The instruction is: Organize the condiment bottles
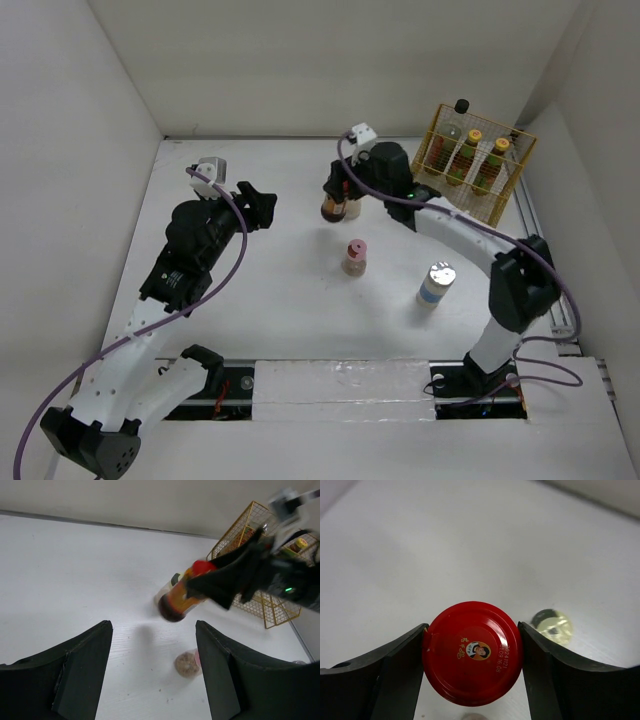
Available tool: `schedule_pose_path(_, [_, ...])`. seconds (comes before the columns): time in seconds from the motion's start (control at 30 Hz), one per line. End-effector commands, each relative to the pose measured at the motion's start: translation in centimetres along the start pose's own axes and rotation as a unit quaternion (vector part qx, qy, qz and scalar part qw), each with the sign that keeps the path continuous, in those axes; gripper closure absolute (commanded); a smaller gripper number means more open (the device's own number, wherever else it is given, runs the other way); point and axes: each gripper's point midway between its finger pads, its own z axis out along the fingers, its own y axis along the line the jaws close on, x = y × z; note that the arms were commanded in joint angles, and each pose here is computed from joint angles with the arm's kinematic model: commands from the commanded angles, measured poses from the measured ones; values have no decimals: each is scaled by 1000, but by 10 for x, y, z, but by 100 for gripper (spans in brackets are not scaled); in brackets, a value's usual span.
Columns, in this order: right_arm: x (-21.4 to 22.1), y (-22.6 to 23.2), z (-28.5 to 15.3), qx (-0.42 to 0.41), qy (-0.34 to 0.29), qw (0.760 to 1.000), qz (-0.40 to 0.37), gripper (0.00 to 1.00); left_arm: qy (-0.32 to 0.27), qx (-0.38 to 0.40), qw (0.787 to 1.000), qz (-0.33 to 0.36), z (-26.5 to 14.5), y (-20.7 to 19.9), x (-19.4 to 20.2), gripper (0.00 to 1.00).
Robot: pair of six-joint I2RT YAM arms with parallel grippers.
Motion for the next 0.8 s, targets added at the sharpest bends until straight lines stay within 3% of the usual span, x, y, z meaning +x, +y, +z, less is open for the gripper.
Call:
schedule_pose_path(0.0, [-161,-26,-92,9,-237,972,-7,66,-33,8,999,0,-6,-5,-20,37])
schedule_pose_path(0.37, [-183,-168,-181,186,-288,939,13,70,-30,15,999,0,-6,-8,-19,37])
schedule_pose_path(0.77, [-192,-247,-186,254,-278,926,7,73,-35,17,999,0,-9,-9,-22,37])
